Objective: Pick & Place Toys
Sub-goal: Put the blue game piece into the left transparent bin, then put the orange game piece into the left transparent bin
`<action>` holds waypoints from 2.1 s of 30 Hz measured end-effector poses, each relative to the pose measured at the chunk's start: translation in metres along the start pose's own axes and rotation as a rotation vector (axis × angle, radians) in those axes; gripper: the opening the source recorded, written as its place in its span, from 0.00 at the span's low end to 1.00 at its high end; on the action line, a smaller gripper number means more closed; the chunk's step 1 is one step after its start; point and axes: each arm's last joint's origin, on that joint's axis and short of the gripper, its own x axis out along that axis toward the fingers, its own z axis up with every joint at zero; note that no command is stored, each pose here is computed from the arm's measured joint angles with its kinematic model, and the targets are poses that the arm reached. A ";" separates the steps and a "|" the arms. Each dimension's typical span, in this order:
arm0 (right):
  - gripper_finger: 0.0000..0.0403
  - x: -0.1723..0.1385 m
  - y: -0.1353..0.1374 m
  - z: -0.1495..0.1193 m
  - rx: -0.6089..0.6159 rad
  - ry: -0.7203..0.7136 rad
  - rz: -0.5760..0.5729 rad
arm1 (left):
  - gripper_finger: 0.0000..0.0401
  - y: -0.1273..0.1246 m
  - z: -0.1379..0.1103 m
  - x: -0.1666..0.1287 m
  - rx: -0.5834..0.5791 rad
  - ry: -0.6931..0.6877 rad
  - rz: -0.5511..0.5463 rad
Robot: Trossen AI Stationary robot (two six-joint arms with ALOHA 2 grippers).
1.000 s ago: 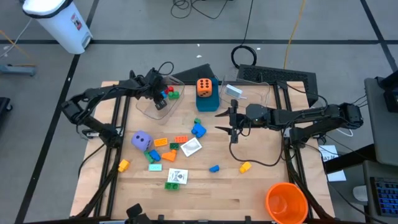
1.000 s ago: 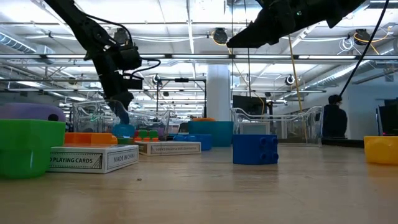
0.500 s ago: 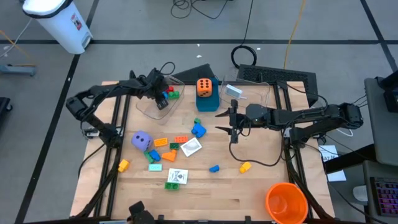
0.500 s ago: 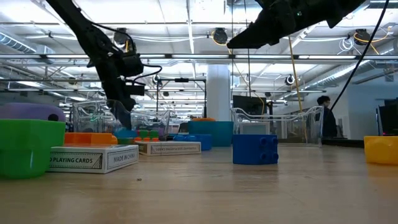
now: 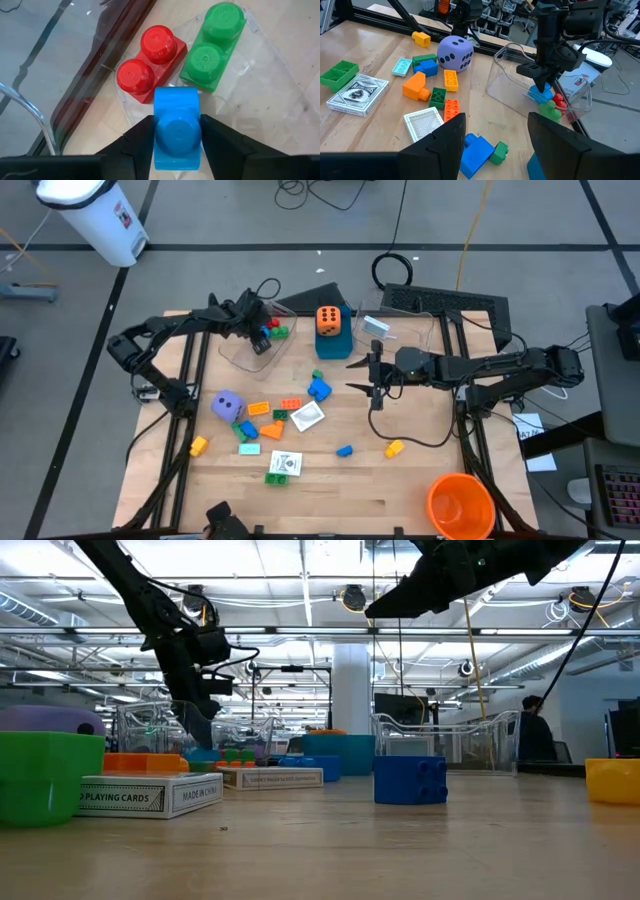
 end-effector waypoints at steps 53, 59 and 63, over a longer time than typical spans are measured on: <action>0.51 0.000 -0.001 0.002 -0.003 -0.021 -0.006 | 0.64 -0.083 0.033 -0.150 0.162 -0.704 -0.130; 0.51 0.000 -0.001 0.002 -0.003 -0.020 -0.006 | 0.64 -0.093 0.034 -0.154 0.186 -0.733 -0.159; 0.51 0.000 -0.001 0.002 -0.003 -0.020 -0.005 | 0.64 -0.098 0.037 -0.158 0.195 -0.773 -0.174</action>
